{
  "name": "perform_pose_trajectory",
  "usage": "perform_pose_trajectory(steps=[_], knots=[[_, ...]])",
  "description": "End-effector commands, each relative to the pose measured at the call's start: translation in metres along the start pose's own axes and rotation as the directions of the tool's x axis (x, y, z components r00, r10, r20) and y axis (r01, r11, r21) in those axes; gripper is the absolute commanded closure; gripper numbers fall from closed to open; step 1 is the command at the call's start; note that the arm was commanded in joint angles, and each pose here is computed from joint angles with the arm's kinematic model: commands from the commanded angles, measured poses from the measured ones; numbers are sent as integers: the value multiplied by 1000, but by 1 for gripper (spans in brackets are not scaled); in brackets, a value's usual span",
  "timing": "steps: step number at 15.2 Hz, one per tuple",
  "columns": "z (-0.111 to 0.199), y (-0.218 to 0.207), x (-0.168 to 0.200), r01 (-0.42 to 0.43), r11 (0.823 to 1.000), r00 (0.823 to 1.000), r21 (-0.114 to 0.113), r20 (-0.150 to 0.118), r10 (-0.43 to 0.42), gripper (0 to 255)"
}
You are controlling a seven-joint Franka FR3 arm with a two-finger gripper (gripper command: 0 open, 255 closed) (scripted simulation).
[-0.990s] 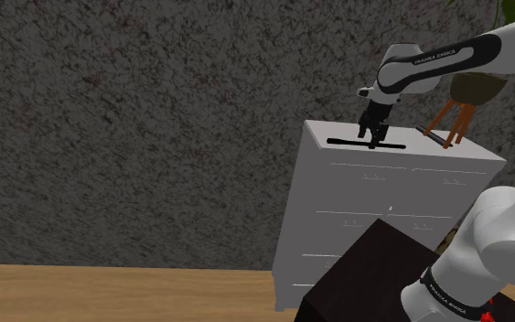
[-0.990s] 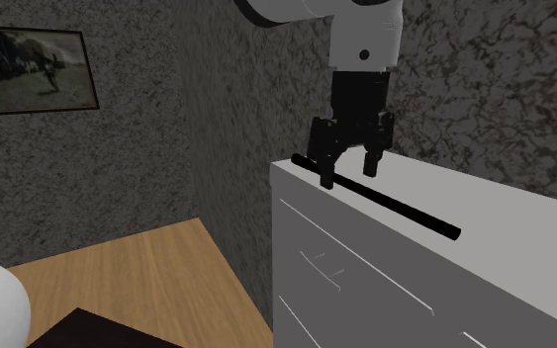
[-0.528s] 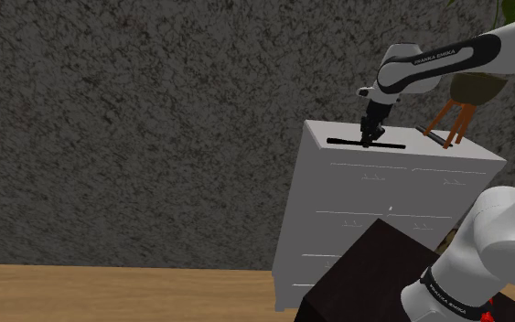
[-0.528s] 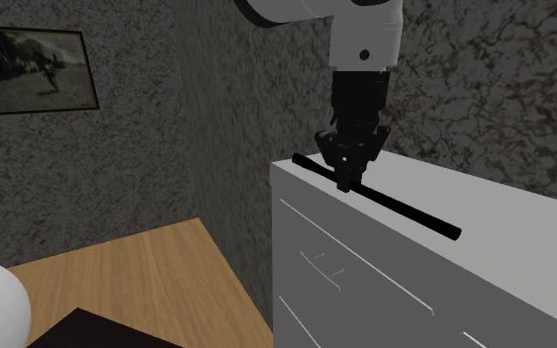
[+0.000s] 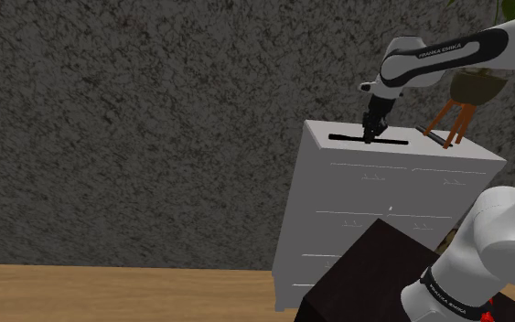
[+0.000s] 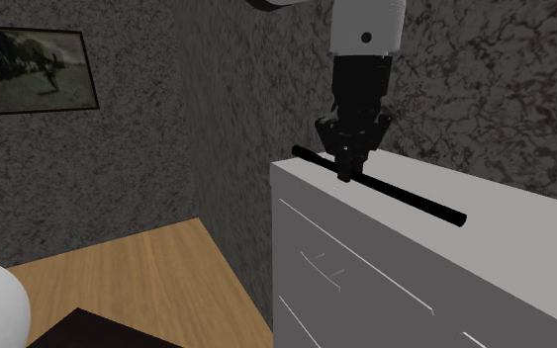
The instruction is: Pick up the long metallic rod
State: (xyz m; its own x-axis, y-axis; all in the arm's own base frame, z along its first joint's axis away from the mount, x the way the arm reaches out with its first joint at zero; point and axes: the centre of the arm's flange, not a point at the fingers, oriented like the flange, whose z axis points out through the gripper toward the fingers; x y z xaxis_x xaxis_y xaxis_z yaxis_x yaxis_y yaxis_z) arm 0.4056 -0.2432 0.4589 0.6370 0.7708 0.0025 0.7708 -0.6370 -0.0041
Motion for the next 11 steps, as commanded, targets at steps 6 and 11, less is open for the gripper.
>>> perform_pose_trajectory(steps=[6,11], knots=[[-38,0,1,0,1000,1000,0,0,0,255],[-60,0,1,0,1000,1000,0,0,0,255]])
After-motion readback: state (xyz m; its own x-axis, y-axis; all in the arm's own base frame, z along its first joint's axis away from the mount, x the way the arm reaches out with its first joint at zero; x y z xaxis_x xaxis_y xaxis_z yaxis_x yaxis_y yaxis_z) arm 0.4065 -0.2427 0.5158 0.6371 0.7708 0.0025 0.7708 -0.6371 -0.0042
